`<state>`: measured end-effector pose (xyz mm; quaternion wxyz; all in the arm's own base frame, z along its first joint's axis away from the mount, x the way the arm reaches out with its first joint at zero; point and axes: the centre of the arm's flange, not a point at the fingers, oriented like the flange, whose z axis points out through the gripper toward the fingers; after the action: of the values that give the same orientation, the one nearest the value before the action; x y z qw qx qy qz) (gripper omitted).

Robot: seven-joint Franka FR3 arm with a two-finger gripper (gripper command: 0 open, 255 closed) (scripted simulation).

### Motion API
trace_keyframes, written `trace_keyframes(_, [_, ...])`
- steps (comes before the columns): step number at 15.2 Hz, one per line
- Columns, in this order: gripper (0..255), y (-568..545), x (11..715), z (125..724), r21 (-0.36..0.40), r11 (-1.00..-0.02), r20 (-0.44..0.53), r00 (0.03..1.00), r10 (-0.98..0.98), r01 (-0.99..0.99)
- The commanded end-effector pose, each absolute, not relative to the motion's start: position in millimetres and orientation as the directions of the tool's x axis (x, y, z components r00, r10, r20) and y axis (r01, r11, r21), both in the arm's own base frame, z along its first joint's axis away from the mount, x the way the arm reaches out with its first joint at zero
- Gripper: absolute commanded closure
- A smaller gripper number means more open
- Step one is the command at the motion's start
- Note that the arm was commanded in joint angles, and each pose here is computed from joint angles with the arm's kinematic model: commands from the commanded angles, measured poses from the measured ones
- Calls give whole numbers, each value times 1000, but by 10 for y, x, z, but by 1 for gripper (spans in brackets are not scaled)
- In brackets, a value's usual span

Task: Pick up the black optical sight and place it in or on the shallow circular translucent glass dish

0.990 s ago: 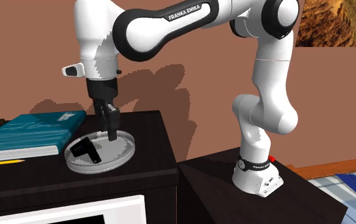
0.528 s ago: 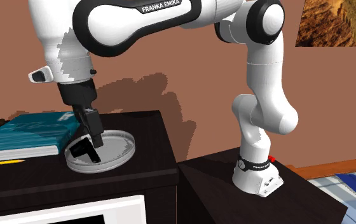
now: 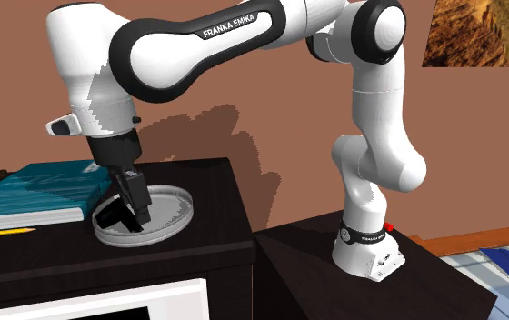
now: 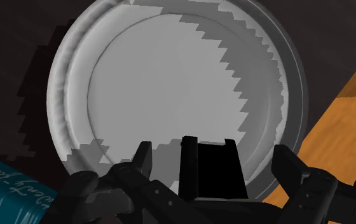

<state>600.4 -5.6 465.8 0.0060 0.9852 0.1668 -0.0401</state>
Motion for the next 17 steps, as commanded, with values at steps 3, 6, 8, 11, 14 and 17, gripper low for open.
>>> trace_keyframes(3, [0, -57, 6004, 4653, -2, -944, -81, 941, 328, 329])
trace_keyframes(6, [255, -57, 6004, 4653, -2, -944, -81, 941, 328, 329])
trace_keyframes(8, [255, -57, 6004, 4653, -2, -944, -81, 941, 328, 329])
trace_keyframes(11, [255, -57, 6004, 4653, -2, -944, -81, 941, 328, 329])
trace_keyframes(14, [255, -57, 6004, 4653, -2, -944, -81, 941, 328, 329])
trace_keyframes(17, [0, -16, 6038, 4762, 4, -955, -62, 953, 297, 297])
